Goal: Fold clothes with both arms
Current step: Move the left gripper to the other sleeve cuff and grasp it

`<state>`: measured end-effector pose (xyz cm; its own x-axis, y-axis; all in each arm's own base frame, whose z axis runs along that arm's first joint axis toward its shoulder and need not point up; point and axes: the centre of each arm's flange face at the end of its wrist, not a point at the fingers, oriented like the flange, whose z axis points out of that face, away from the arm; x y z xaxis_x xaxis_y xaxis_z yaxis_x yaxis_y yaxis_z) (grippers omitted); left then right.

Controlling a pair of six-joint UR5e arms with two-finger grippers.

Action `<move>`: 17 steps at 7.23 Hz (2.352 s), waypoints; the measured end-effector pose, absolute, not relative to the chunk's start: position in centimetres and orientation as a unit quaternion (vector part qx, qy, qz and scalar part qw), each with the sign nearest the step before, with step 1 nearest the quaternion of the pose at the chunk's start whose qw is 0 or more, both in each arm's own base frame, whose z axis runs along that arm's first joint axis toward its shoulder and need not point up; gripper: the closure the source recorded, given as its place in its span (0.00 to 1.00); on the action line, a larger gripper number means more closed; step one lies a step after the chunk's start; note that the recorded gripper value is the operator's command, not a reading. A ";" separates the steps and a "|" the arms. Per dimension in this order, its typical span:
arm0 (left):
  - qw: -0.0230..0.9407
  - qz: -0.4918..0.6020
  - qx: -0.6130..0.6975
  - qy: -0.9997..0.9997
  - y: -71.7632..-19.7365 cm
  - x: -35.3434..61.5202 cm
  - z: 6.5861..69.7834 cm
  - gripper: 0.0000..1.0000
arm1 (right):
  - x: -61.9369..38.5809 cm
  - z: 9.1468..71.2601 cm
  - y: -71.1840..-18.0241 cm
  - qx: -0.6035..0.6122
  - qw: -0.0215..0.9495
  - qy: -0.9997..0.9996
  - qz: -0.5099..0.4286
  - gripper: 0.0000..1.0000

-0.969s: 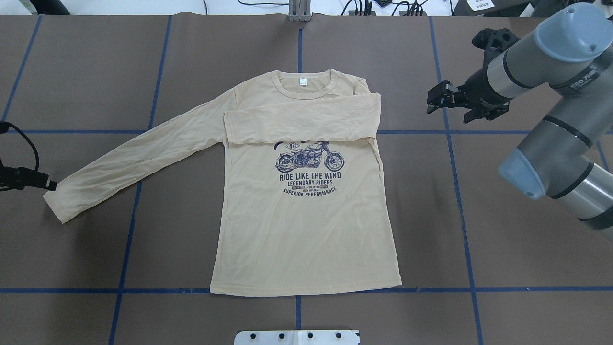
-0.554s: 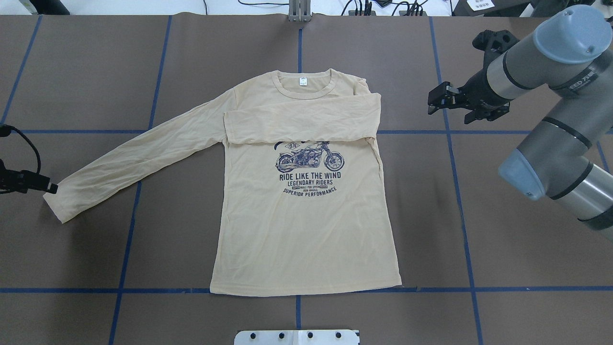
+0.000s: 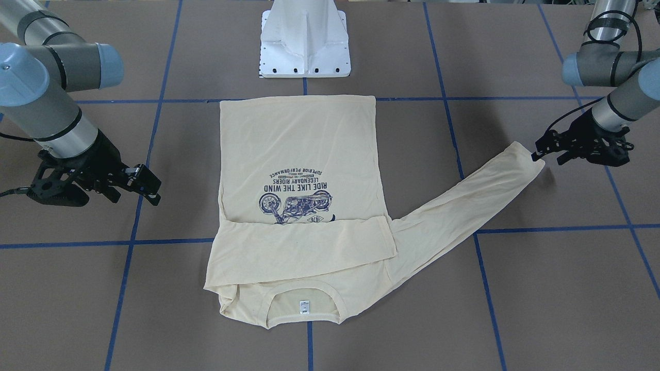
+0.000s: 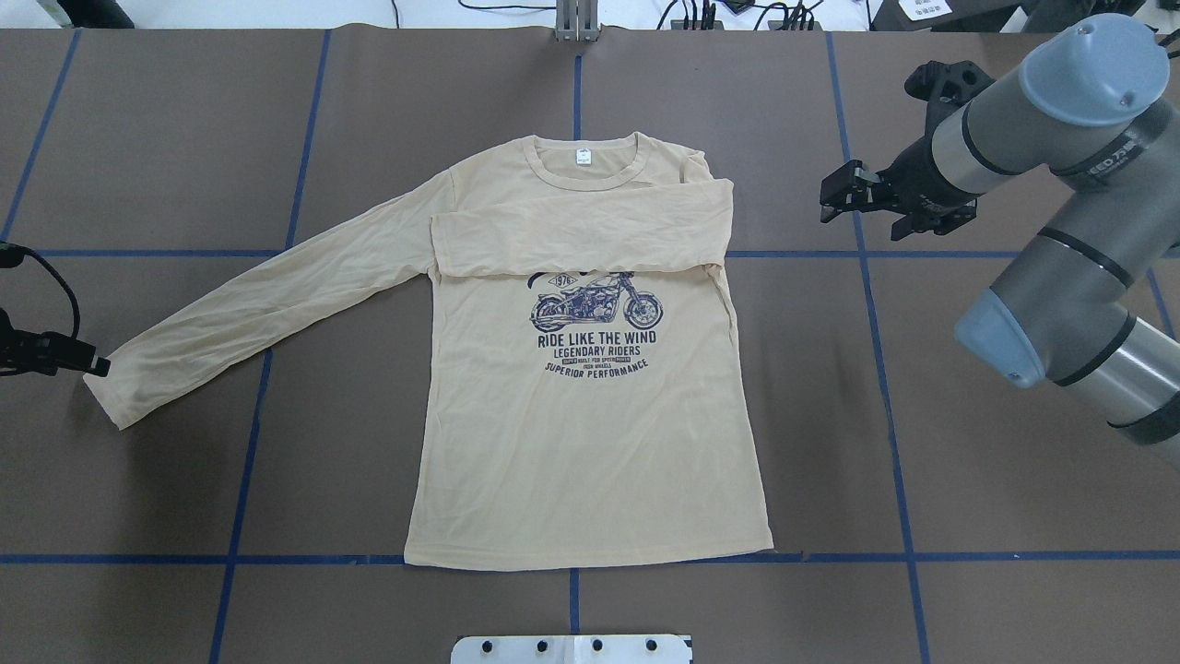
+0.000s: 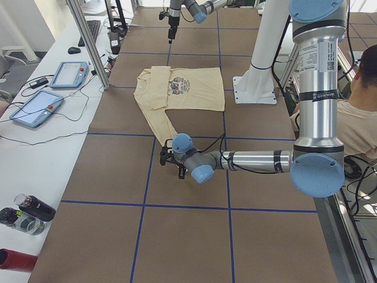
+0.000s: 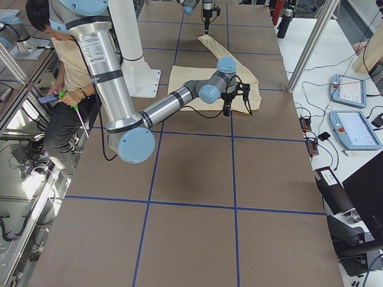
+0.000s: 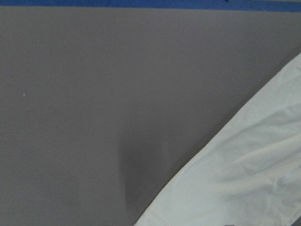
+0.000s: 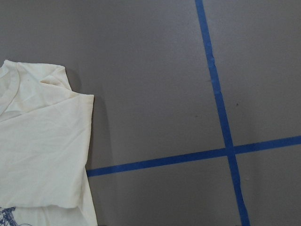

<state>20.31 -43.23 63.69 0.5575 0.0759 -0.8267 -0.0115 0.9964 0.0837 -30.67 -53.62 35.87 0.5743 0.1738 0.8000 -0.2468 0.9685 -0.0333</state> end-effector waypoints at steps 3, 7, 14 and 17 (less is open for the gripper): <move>0.883 0.025 0.032 0.469 -43.2 20.4 64.0 0.22 | -30.9 36.0 -53.6 0.040 0.887 -0.445 0.118 0.06; 0.883 0.026 0.029 0.467 -43.3 20.7 64.3 0.25 | -31.2 36.0 -53.5 0.039 0.887 -0.444 0.116 0.06; 0.883 0.032 0.024 0.467 -43.1 21.5 64.4 0.87 | -31.5 36.2 -53.3 0.037 0.888 -0.444 0.114 0.06; 0.883 0.032 0.024 0.468 -43.1 21.6 64.3 1.00 | -31.5 36.3 -53.2 0.036 0.889 -0.443 0.114 0.07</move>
